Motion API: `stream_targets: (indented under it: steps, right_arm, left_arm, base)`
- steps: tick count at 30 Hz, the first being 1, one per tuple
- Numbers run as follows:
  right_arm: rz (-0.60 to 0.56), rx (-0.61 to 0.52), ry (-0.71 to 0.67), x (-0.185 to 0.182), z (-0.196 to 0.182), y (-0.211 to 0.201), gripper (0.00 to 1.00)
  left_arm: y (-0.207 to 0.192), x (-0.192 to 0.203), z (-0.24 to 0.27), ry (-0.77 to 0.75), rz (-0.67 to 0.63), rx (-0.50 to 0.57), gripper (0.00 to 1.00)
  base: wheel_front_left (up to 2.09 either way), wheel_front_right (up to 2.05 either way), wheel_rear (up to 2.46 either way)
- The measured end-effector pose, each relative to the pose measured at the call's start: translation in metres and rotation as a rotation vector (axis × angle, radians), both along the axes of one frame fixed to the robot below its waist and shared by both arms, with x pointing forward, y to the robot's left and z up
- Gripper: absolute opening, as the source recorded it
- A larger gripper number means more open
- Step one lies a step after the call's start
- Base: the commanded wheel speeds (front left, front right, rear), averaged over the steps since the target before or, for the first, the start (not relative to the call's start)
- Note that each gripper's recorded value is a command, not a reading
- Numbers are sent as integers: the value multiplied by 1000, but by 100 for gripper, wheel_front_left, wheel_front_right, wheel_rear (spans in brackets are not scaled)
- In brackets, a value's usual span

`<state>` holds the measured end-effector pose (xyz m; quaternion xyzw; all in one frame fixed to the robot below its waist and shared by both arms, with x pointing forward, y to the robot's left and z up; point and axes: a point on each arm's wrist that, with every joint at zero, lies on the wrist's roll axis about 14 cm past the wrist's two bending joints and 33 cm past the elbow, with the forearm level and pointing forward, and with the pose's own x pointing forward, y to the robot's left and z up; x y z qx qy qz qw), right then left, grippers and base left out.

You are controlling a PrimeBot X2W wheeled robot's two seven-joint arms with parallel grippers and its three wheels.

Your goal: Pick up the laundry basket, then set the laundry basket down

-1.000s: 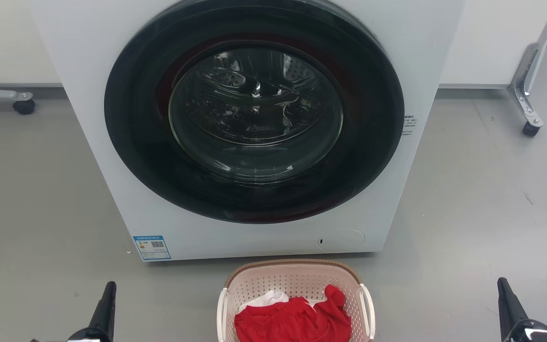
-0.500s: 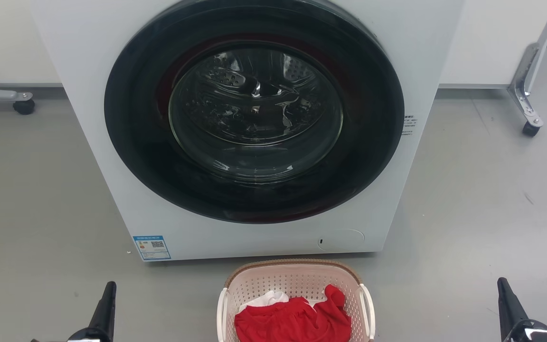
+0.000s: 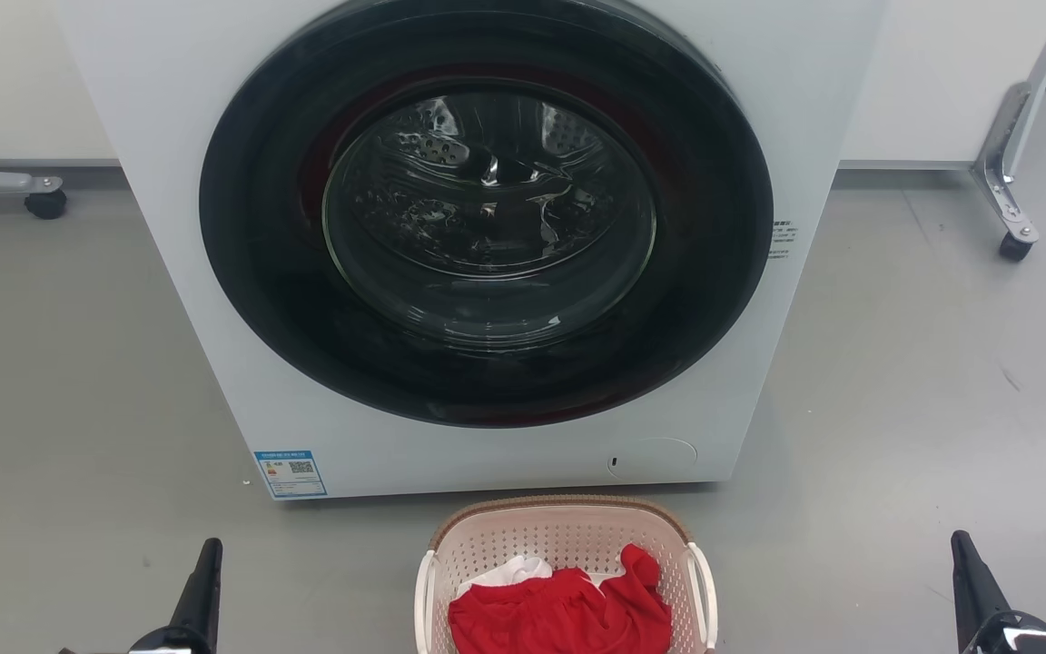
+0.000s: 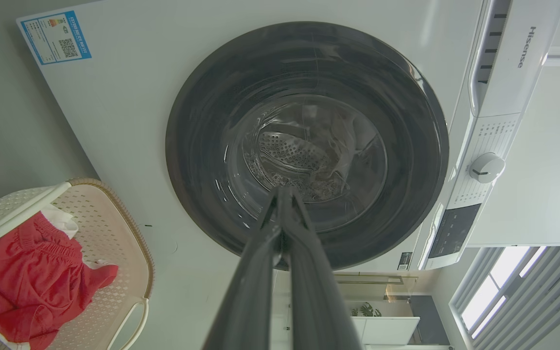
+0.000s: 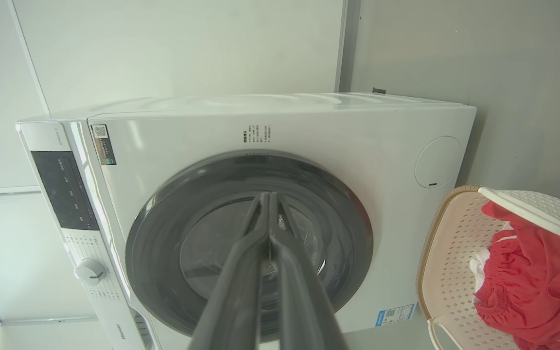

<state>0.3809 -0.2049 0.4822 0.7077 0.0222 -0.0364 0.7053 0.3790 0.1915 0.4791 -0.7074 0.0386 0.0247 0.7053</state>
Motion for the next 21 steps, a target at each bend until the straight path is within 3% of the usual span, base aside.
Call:
stream_targets:
  steps: [21]
  right_arm:
    - [0, 0, 0, 0, 0, 0, 0]
  left_arm:
    - [0, 0, 0, 0, 0, 0, 0]
  base:
    - [0, 0, 0]
